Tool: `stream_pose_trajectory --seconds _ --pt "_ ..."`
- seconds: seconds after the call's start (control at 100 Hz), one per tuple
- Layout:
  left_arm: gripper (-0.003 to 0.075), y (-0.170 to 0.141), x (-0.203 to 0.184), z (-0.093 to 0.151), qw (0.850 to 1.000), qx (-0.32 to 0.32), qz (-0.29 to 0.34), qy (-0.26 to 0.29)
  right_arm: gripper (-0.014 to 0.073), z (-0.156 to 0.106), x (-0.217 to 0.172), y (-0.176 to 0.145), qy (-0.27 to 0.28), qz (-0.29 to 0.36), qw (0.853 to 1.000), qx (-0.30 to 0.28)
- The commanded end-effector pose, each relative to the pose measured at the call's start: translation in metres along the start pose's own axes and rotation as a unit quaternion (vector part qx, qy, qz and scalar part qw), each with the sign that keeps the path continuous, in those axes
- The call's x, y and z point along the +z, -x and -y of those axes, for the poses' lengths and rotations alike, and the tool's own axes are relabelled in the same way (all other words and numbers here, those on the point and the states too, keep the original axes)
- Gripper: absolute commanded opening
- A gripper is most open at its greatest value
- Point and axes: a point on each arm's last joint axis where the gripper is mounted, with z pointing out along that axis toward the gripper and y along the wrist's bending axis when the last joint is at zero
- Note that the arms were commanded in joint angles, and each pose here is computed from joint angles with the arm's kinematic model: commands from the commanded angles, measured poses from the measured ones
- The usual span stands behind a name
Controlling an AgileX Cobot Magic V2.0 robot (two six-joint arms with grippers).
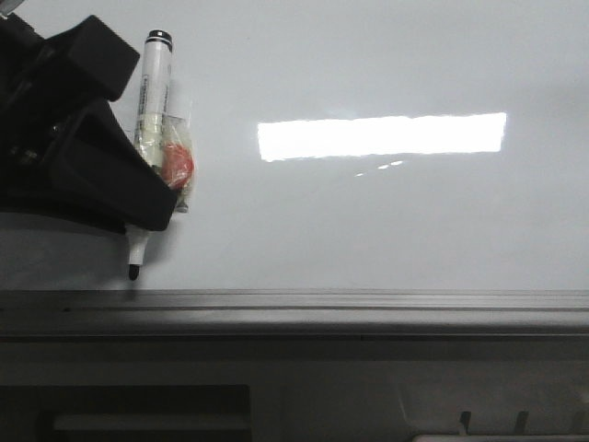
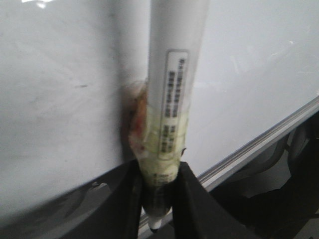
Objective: Write number 3 on whiteboard
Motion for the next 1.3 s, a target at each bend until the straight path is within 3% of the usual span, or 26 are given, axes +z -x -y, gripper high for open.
stream_pose_trajectory --seconds 0.0,0.1,0.17,0.21,0.3,0.4,0.43,0.5,0.58,0.75,1.01,1.29 --pt "-0.0021 0.018 -0.012 0.009 0.998 0.020 0.051 -0.009 0.0461 -0.010 -0.007 0.027 0.024 0.047 0.998 -0.024" --pt "-0.0021 0.025 -0.030 0.025 0.992 0.112 0.030 -0.047 0.0461 -0.027 -0.013 0.048 0.083 0.052 0.993 -0.069" --pt "-0.0021 0.030 -0.045 0.040 0.974 0.209 0.010 -0.083 0.0461 -0.043 -0.013 0.064 0.142 0.037 0.983 -0.110" --pt "-0.0021 0.032 -0.054 0.048 0.957 0.275 0.003 -0.098 0.0461 -0.054 -0.014 0.073 0.184 0.023 0.974 -0.134" --pt "-0.0021 0.035 -0.074 0.063 0.902 0.416 -0.006 -0.118 0.0461 -0.080 -0.003 0.085 0.273 -0.041 0.940 -0.199" --pt "-0.0021 0.037 -0.089 0.069 0.835 0.542 0.001 -0.090 0.0461 -0.106 0.011 0.091 0.349 -0.101 0.896 -0.254" --pt "-0.0021 0.038 -0.092 0.069 0.822 0.565 0.005 -0.076 0.0461 -0.114 0.018 0.090 0.367 -0.118 0.884 -0.265" --pt "-0.0021 0.040 -0.096 0.065 0.807 0.589 0.005 -0.046 0.0461 -0.131 0.026 0.090 0.400 -0.134 0.861 -0.284" --pt "-0.0021 0.040 -0.099 0.063 0.798 0.601 0.000 -0.032 0.0461 -0.145 0.032 0.089 0.425 -0.137 0.843 -0.299" --pt "-0.0021 0.039 -0.102 0.063 0.797 0.603 0.002 -0.031 0.0461 -0.164 0.049 0.079 0.442 -0.129 0.831 -0.311" --pt "-0.0021 0.038 -0.102 0.063 0.798 0.601 0.002 -0.034 0.0463 -0.175 0.062 0.078 0.437 -0.109 0.846 -0.284" --pt "-0.0021 0.038 -0.102 0.064 0.799 0.600 0.003 -0.036 0.0462 -0.180 0.066 0.074 0.450 -0.127 0.846 -0.257"
